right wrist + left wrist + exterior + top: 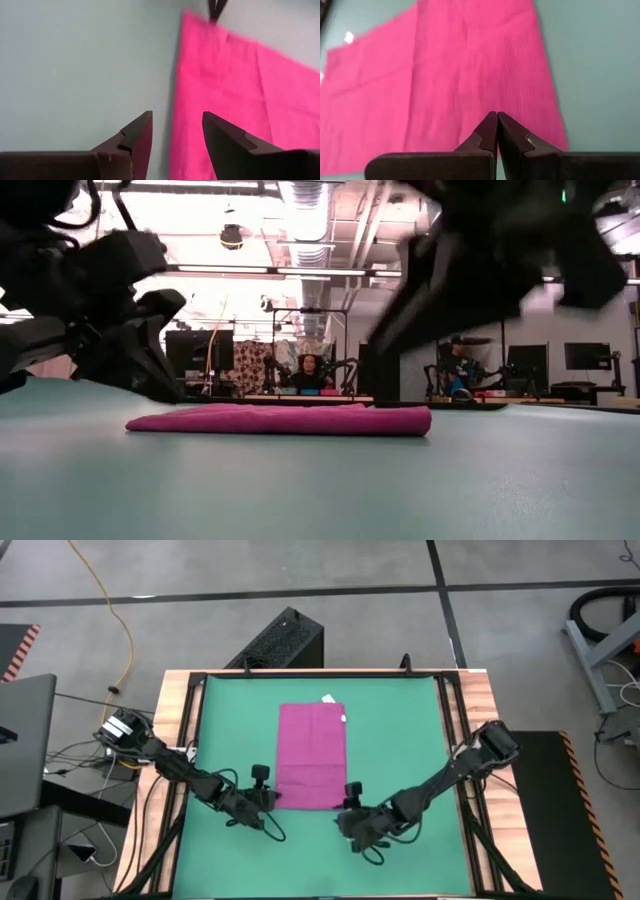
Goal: Roll towel into tight, uniform cylinder
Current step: Roll the pink towel
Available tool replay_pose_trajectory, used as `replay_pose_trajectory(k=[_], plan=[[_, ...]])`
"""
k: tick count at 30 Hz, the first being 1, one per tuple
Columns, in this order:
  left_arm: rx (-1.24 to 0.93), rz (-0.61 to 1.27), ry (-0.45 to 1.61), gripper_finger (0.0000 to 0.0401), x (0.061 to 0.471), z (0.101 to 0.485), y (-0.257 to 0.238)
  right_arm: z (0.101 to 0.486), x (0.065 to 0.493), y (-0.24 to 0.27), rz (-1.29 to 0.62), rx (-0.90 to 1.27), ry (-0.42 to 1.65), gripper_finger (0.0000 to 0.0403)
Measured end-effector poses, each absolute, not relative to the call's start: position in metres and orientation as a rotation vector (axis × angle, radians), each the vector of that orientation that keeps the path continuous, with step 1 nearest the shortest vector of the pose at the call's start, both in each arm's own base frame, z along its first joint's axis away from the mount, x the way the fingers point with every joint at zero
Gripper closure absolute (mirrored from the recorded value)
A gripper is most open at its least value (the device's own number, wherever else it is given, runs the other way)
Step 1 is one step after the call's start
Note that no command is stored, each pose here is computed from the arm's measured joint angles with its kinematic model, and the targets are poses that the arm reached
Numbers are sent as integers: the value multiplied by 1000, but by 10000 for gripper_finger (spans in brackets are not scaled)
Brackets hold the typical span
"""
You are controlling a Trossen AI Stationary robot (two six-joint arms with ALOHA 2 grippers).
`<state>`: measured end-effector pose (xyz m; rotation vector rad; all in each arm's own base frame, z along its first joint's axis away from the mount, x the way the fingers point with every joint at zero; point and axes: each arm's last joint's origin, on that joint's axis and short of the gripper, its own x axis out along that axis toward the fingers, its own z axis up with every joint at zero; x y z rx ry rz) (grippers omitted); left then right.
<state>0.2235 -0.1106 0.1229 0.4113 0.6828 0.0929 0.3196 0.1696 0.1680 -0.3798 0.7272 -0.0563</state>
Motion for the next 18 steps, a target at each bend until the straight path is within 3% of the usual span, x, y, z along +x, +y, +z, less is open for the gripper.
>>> replay_pose_trajectory(k=[12, 18], plan=[[481, 82, 599, 401, 231, 131, -111, 134, 314, 151, -75, -437, 786, 184], [465, 3, 614, 401, 240, 131, -97, 121, 311, 138, -90, -380, 714, 184]])
